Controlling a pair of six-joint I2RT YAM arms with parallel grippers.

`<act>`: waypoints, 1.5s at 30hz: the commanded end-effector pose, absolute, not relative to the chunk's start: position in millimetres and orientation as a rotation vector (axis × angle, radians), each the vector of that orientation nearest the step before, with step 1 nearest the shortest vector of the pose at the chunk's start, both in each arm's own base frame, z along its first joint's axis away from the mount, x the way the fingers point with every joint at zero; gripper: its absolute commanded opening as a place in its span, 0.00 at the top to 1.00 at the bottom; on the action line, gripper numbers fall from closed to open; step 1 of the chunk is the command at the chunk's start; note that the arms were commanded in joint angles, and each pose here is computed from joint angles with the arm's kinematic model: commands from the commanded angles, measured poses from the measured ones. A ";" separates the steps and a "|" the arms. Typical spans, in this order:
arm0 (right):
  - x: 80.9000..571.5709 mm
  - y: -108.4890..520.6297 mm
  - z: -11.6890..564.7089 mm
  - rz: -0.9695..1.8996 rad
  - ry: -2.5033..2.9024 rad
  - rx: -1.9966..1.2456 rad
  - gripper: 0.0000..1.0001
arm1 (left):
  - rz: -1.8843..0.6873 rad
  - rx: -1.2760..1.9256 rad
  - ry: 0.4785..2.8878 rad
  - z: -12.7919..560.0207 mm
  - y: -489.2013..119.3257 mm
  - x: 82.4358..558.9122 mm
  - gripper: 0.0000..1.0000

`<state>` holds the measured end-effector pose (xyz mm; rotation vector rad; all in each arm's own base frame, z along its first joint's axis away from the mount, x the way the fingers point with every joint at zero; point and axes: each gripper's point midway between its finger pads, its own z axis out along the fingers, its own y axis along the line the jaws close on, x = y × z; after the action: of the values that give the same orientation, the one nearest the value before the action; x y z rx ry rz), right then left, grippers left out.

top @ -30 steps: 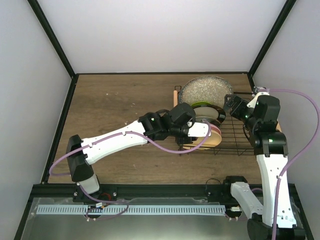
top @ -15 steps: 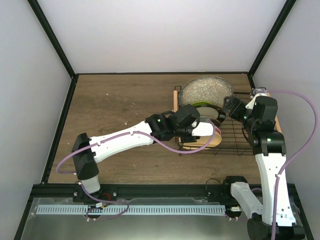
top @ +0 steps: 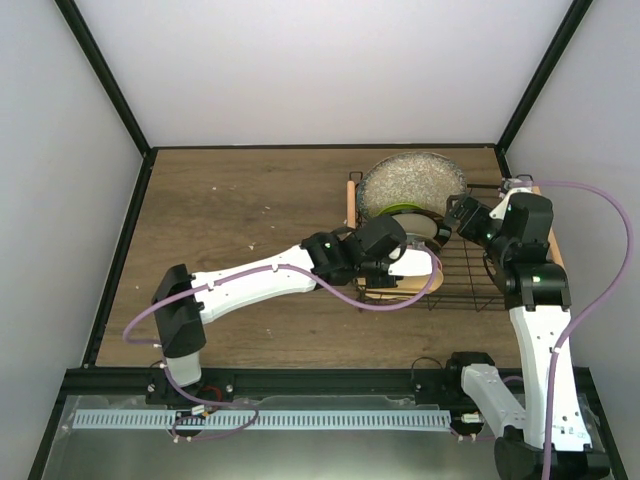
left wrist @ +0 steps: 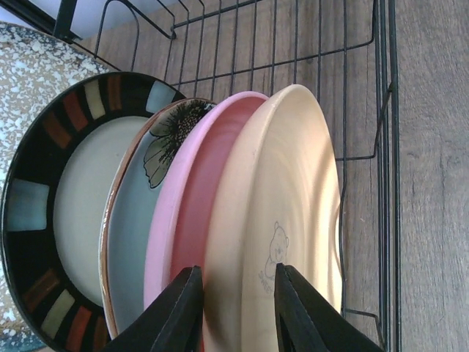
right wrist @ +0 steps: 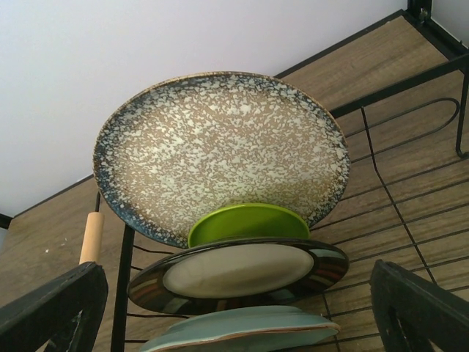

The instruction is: Unload the plates from the dish rack

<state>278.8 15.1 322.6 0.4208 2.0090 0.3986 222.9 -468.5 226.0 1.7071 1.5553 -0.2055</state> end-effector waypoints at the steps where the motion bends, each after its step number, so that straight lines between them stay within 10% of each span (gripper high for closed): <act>1: 276.8 16.2 322.4 0.389 2.010 0.407 0.00 | -0.200 1.728 1.550 217.1 -472.0 217.6 0.72; 45: 265.2 14.1 323.2 0.413 1.988 0.468 0.00 | -0.044 1.660 1.400 256.9 -491.9 207.0 0.93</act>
<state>270.0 13.4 322.8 0.4544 1.9949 0.4069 222.1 -478.4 229.5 1.6917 1.4503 0.0293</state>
